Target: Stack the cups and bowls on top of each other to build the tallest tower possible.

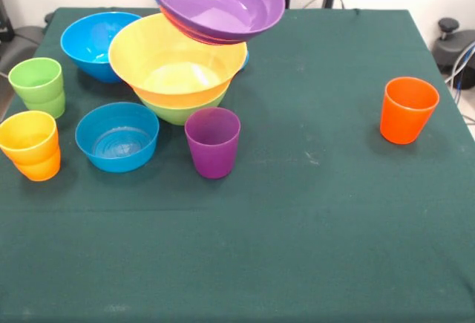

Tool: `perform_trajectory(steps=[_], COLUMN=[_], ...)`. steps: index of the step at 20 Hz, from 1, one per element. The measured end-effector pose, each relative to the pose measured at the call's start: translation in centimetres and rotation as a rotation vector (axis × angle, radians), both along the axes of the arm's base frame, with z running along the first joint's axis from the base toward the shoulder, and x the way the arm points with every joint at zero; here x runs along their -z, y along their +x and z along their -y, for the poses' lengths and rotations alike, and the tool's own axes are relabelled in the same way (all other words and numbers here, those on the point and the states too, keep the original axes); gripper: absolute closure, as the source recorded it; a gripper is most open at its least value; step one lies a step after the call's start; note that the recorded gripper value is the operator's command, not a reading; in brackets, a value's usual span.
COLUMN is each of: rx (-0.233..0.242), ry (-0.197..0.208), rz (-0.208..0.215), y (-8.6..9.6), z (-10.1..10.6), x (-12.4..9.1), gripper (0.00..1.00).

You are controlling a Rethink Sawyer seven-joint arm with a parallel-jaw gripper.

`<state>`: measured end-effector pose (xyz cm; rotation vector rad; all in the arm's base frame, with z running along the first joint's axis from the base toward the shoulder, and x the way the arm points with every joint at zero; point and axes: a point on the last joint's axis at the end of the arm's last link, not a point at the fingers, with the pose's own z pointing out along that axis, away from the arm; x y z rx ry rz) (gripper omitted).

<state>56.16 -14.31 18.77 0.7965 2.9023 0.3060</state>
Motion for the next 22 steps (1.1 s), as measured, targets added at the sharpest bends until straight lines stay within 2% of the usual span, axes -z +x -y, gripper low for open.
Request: perform_trajectory(steps=[4,14,19,22], rx=[-0.007,-0.073,-0.121,-0.153], ry=[-0.005,-0.038,-0.053,-0.06], rz=[-0.004,-0.028,-0.016,0.005], y=[-0.8,-3.6,-4.7,-5.5], z=[0.9,1.7,1.3,0.7], x=[0.5,2.7,4.1,5.0], gripper=[1.0,1.0,1.0,1.0])
